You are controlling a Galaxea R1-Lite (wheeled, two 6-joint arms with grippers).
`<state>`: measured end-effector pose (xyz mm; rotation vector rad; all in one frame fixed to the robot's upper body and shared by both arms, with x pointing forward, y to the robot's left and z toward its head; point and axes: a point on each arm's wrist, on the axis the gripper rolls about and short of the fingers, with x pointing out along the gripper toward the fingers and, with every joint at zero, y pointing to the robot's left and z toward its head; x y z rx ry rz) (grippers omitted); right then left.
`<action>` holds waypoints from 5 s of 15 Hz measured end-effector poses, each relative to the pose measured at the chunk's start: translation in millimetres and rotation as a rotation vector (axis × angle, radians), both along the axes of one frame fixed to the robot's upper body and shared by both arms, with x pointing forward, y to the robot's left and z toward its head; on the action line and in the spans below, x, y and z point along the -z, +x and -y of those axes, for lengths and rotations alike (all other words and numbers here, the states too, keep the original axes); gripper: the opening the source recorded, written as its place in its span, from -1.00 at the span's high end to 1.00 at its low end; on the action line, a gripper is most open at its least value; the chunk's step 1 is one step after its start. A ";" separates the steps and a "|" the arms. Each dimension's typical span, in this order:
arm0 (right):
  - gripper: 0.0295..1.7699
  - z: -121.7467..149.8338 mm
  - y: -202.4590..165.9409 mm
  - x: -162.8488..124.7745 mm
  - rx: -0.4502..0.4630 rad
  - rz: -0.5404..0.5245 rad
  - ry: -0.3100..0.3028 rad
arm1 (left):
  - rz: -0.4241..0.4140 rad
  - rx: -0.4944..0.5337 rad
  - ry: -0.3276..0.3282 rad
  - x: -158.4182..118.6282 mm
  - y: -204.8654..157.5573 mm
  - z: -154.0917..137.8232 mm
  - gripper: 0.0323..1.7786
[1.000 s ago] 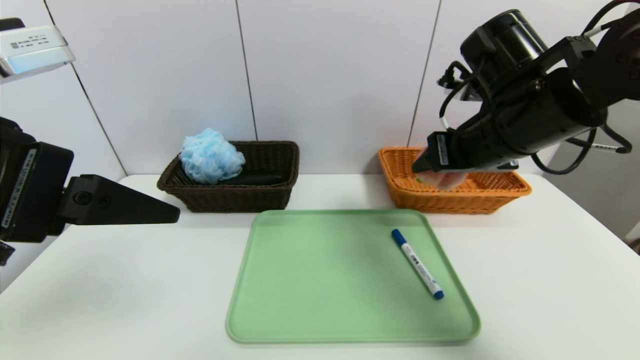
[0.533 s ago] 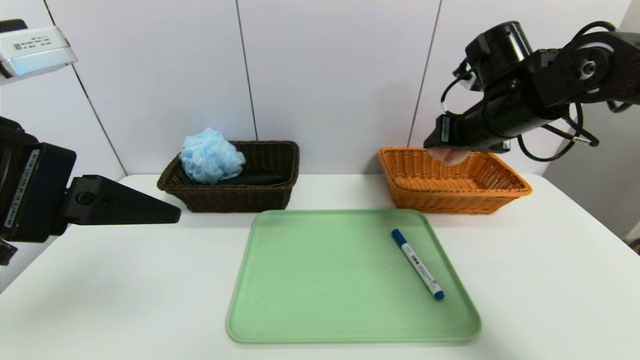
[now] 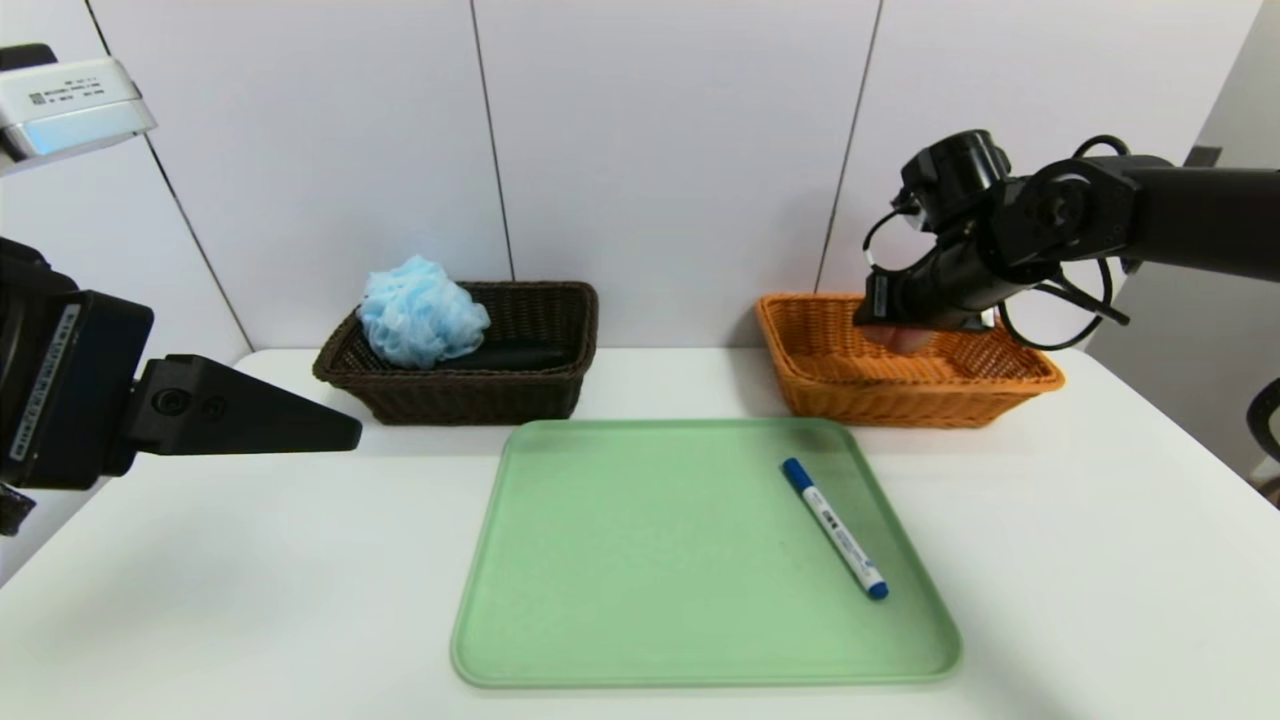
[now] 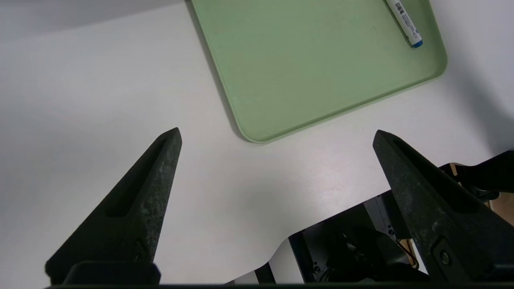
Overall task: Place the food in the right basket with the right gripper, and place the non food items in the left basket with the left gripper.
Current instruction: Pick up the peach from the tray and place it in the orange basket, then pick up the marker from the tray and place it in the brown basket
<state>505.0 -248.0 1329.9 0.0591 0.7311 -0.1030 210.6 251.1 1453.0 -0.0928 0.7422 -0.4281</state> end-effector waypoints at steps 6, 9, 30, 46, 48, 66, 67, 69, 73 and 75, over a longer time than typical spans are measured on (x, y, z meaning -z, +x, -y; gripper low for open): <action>-0.26 6.5 10.2 8.6 -0.041 0.005 -0.068 | 0.000 0.000 -0.004 -0.1 -1.0 -0.7 -0.90; -0.26 9.9 16.3 15.9 -0.073 -0.002 -0.115 | -0.003 -0.002 -0.002 0.9 -1.2 -0.8 -0.90; -0.82 18.9 6.1 -5.5 -0.137 0.030 -0.163 | 0.001 -0.002 -0.005 2.1 -2.3 -1.6 -0.90; -0.91 56.2 -263.7 -110.5 -0.270 -0.026 0.118 | 0.077 0.014 -0.043 23.6 72.9 52.9 -0.90; -0.91 59.0 -286.8 -106.8 -0.318 -0.019 0.148 | 0.095 0.037 -0.048 30.3 87.9 69.7 -0.90; -0.91 64.6 -312.4 -98.5 -0.300 -0.016 0.204 | 0.137 0.321 -0.025 84.3 143.7 234.9 -0.90; -0.91 64.6 -312.3 -98.1 -0.298 -0.018 0.204 | 0.130 0.322 -0.020 88.8 145.5 238.6 -0.90; -0.91 64.7 -312.0 -97.8 -0.296 -0.020 0.204 | 0.109 0.321 -0.007 99.7 147.9 246.0 -0.90; -0.91 64.3 -310.7 -96.6 -0.298 -0.026 0.205 | 0.086 0.294 0.017 112.6 145.3 257.0 -0.90; -0.91 64.2 -310.1 -94.3 -0.296 -0.036 0.206 | 0.091 0.279 0.037 117.4 140.9 263.7 -0.90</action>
